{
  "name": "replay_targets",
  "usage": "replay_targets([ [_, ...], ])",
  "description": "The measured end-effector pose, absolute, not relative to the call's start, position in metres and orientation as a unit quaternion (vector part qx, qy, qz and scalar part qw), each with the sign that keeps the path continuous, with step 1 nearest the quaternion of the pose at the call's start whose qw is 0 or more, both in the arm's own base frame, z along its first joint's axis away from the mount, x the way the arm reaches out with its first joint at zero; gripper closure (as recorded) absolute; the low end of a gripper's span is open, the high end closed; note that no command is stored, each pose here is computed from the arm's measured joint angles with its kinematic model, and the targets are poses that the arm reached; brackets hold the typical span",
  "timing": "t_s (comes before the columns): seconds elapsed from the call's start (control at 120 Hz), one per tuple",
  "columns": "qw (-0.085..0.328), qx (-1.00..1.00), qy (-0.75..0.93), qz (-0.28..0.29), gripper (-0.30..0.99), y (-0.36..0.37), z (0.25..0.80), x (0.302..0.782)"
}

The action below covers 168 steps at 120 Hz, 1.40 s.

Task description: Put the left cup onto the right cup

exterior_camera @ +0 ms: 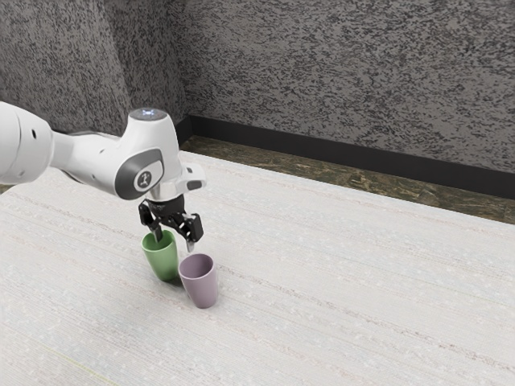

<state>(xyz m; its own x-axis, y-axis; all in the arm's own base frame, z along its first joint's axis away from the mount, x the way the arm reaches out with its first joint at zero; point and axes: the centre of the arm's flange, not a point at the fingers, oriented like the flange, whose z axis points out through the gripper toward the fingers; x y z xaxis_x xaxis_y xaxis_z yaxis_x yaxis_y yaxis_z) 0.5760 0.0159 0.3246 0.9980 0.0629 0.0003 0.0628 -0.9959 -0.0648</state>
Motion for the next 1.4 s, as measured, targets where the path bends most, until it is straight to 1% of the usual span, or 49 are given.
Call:
replay_targets([
  [0.267, 0.031, -0.999, -0.036, 0.004, 0.08, 0.021, 0.313, 0.577],
  [0.583, 0.03, -0.999, -0.036, 0.0, 0.24, 0.021, 0.31, 0.579],
  [0.708, 0.03, -0.999, -0.036, 0.001, 0.28, 0.021, 0.308, 0.579],
  [1.158, 0.029, -0.999, -0.034, 0.002, 0.36, 0.021, 0.299, 0.58],
  [1.4, 0.029, -0.999, -0.032, 0.001, 0.38, 0.021, 0.297, 0.58],
])
